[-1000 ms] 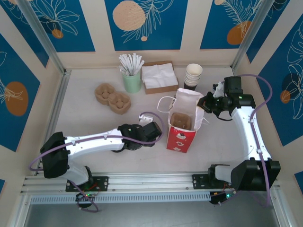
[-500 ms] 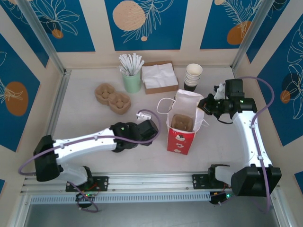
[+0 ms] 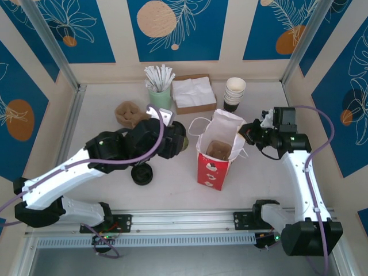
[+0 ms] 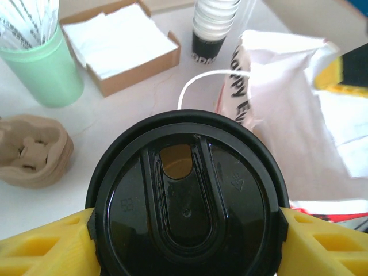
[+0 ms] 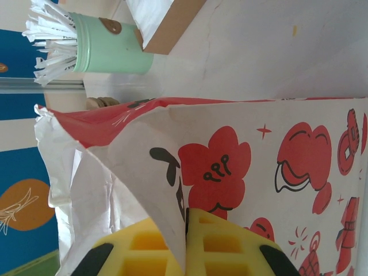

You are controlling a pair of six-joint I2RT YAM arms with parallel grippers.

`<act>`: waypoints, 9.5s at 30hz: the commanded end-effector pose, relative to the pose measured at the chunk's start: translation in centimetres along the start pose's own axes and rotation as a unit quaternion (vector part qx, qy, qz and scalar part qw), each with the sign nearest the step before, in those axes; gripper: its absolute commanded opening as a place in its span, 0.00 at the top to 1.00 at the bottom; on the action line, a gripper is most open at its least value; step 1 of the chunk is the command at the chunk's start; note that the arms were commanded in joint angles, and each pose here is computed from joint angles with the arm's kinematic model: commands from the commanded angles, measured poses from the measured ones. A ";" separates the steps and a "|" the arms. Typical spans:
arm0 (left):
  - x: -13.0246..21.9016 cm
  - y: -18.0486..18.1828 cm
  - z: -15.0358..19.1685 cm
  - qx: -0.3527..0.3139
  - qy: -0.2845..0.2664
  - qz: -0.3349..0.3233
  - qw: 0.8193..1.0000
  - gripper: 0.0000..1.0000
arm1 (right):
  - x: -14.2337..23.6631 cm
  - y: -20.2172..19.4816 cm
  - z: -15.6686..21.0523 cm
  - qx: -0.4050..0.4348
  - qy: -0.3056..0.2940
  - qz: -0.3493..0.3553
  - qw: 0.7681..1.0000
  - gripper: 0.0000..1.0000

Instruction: Pack the takeout coffee

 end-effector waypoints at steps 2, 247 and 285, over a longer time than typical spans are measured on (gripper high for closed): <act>2.3 -0.8 -1.6 -0.042 -0.001 0.052 0.998 0.31 | 0.3 1.0 0.2 -0.019 -0.021 -0.027 0.999 0.94; -18.4 -4.7 1.8 -0.065 0.087 0.088 0.990 0.30 | -3.4 9.3 -2.3 0.351 0.127 0.070 0.925 0.56; -17.2 -2.6 3.1 -0.088 0.069 0.046 0.993 0.28 | -8.2 14.3 1.8 0.442 0.257 -0.129 0.850 1.00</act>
Point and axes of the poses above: each hand's point on the last joint's axis, 136 mm out from that joint toward the fingers, its own x axis back along the fingers, its own y axis along the line the jaws close on, z = x × y, the point moved 8 cm from there along x, back along the fingers, and after that the axes turned 6 degrees about -x, right-handed, at the moved point
